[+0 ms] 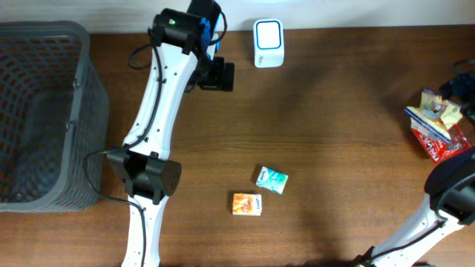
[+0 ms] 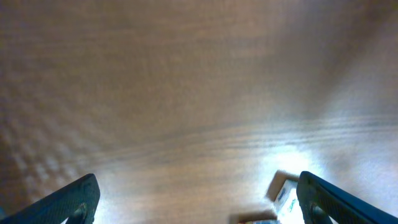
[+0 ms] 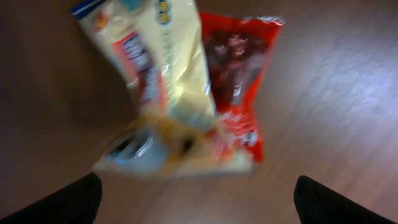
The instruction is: Scan the item barcode
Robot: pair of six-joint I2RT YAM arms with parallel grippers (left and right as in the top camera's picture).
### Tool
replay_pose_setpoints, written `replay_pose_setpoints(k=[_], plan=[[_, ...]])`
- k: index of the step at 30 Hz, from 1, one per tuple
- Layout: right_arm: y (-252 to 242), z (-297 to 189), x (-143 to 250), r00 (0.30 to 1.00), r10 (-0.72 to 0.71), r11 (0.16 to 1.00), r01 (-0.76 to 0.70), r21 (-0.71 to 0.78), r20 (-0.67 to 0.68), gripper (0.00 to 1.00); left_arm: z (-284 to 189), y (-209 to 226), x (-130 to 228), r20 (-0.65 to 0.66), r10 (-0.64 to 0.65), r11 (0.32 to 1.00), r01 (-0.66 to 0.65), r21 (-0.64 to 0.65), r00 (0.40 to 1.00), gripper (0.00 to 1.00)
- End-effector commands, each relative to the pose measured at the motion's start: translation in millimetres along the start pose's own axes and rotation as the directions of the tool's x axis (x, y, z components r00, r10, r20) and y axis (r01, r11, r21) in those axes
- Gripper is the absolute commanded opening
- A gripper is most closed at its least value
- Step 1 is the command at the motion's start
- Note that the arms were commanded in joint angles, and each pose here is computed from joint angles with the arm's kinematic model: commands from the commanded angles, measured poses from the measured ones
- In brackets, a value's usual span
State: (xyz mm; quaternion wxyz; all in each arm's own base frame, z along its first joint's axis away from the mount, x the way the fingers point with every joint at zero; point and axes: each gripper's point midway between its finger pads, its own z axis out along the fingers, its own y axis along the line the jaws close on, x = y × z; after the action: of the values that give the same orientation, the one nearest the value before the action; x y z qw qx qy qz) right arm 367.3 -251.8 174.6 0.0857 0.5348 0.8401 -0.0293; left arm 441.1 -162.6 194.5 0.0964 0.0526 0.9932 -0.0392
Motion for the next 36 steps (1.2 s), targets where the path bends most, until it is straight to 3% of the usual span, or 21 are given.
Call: replay_pose_setpoints(k=[1,4,12,15,24,30,36], plan=[[44.0,-49.0,23.8,0.993,-0.093,0.947,0.068,-0.315,-0.066,0.98,28.9,-32.7,29.9,-0.146,0.109,0.989,-0.093,0.112,0.983,1.00],[73.7,-63.5,45.1,0.960,-0.267,0.844,0.191,-0.501,-0.083,0.98,45.4,-67.4,57.8,-0.231,0.228,0.955,-0.170,0.244,0.946,0.99],[98.4,-65.3,69.9,0.934,-0.347,0.821,0.261,-0.508,-0.082,0.98,95.1,-123.2,136.9,-0.397,0.408,0.906,-0.312,0.285,0.822,1.00],[102.8,-60.5,76.1,0.924,-0.378,0.837,0.314,-0.448,-0.058,0.98,98.8,-141.3,160.7,-0.423,0.459,0.885,-0.361,0.294,0.781,0.79],[99.6,-53.3,75.5,0.916,-0.402,0.864,0.372,-0.339,-0.019,0.98,120.4,-159.7,203.9,-0.473,0.524,0.852,-0.428,0.302,0.709,0.72],[99.6,-53.3,75.5,0.916,-0.401,0.864,0.372,-0.339,-0.019,0.98,138.6,-168.6,196.4,-0.413,0.533,0.845,-0.436,0.310,0.739,0.68],[99.6,-53.3,75.5,0.916,-0.401,0.864,0.372,-0.339,-0.019,0.98,164.7,-167.1,199.3,-0.406,0.486,0.872,-0.399,0.284,0.774,0.50]])
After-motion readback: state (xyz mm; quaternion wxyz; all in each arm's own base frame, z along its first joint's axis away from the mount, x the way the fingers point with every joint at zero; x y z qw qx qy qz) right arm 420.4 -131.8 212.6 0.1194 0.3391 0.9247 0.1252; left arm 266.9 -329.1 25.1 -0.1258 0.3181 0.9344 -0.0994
